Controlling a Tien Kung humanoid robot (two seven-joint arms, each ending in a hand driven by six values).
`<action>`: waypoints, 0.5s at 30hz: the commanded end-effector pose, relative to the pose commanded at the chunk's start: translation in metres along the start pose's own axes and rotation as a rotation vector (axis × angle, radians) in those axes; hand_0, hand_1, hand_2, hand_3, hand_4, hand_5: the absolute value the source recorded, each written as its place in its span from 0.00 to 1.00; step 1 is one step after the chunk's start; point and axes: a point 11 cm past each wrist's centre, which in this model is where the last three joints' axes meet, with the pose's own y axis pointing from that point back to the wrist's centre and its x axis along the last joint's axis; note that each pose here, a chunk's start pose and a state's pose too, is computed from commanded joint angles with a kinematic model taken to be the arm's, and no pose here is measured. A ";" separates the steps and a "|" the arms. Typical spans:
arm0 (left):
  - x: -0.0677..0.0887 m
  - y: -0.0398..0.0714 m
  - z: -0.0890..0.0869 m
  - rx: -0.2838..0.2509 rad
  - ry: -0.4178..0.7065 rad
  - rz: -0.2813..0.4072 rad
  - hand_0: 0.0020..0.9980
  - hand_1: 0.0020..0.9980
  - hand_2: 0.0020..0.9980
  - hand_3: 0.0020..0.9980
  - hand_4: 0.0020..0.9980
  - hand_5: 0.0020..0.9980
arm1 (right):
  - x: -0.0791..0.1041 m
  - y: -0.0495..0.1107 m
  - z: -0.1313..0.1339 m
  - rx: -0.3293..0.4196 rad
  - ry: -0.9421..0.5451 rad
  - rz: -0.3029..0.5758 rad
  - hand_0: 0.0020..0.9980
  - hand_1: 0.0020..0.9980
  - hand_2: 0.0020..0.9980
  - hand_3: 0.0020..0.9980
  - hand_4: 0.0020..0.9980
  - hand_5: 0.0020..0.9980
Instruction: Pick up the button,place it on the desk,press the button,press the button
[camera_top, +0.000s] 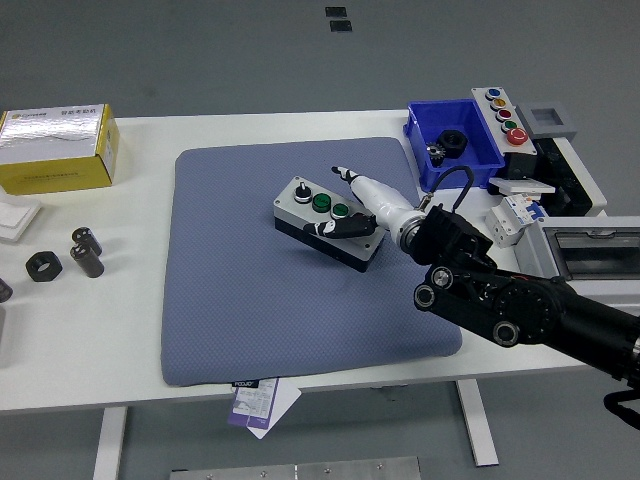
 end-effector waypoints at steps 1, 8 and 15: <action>0.000 0.000 0.000 0.000 0.000 0.000 0.63 0.52 0.49 0.61 0.72 0.17 | 0.000 0.000 0.000 -0.002 0.004 -0.001 0.96 0.94 1.00 1.00 1.00 0.58; 0.001 0.000 0.001 -0.002 -0.002 0.001 0.63 0.51 0.49 0.61 0.72 0.17 | -0.003 -0.003 0.001 -0.030 0.101 0.006 0.96 0.94 1.00 1.00 1.00 0.58; 0.000 0.000 0.004 -0.006 -0.004 0.000 0.63 0.51 0.49 0.61 0.72 0.17 | -0.006 -0.003 -0.001 -0.044 0.183 0.024 0.72 0.74 0.79 1.00 1.00 0.53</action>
